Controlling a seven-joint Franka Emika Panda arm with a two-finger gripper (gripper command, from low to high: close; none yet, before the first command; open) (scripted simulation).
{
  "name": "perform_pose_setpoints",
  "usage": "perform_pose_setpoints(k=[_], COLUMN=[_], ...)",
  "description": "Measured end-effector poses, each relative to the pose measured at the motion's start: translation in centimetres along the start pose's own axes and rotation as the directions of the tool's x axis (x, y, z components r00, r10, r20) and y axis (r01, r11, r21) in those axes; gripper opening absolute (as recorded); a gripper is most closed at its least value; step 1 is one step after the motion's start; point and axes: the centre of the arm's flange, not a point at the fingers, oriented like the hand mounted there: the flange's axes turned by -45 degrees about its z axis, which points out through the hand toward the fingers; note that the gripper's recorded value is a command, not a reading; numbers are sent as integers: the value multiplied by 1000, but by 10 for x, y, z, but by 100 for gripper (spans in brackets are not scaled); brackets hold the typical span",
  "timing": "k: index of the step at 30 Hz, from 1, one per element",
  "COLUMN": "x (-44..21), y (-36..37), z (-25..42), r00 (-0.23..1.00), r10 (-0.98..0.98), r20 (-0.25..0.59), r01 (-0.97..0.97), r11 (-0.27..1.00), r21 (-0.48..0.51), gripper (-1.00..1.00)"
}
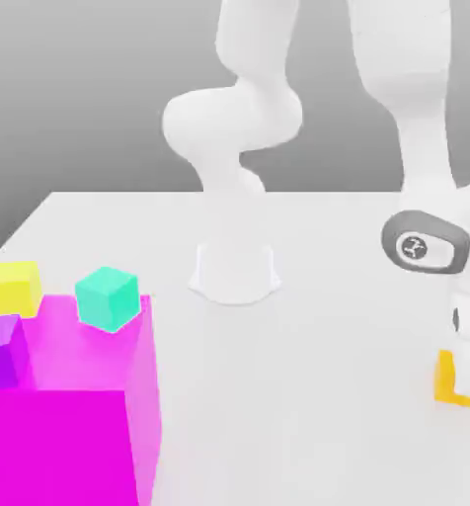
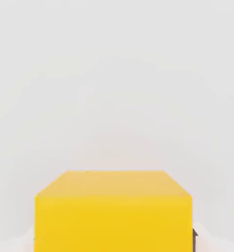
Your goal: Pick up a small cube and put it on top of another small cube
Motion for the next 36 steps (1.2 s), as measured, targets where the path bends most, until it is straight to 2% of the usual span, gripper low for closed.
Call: perform_pose_setpoints(k=[4, 9, 13, 18, 27, 29, 32, 33, 36], x=[0, -51, -142, -266, -481, -509, -517, -517, -517], y=[-2, 112, 210, 276, 279, 268, 265, 264, 264], z=[-41, -90, -138, -198, -296, -305, -270, -258, -258], r00=[1000, 953, 792, 511, 30, -6, -11, -11, -11], r10=[-14, 302, 611, 859, 1000, 1000, 1000, 1000, 1000], r20=[-3, 17, 11, -3, -4, -2, -1, -1, -1], r01=[14, -298, -601, -847, -999, -1000, -1000, -1000, -1000], r11=[1000, 949, 782, 503, 30, -6, -11, -11, -11], r21=[-16, -107, -166, -173, -45, -12, 1, 1, 1], gripper=[-100, -100, -100, -100, -100, -100, -100, 100, 100])
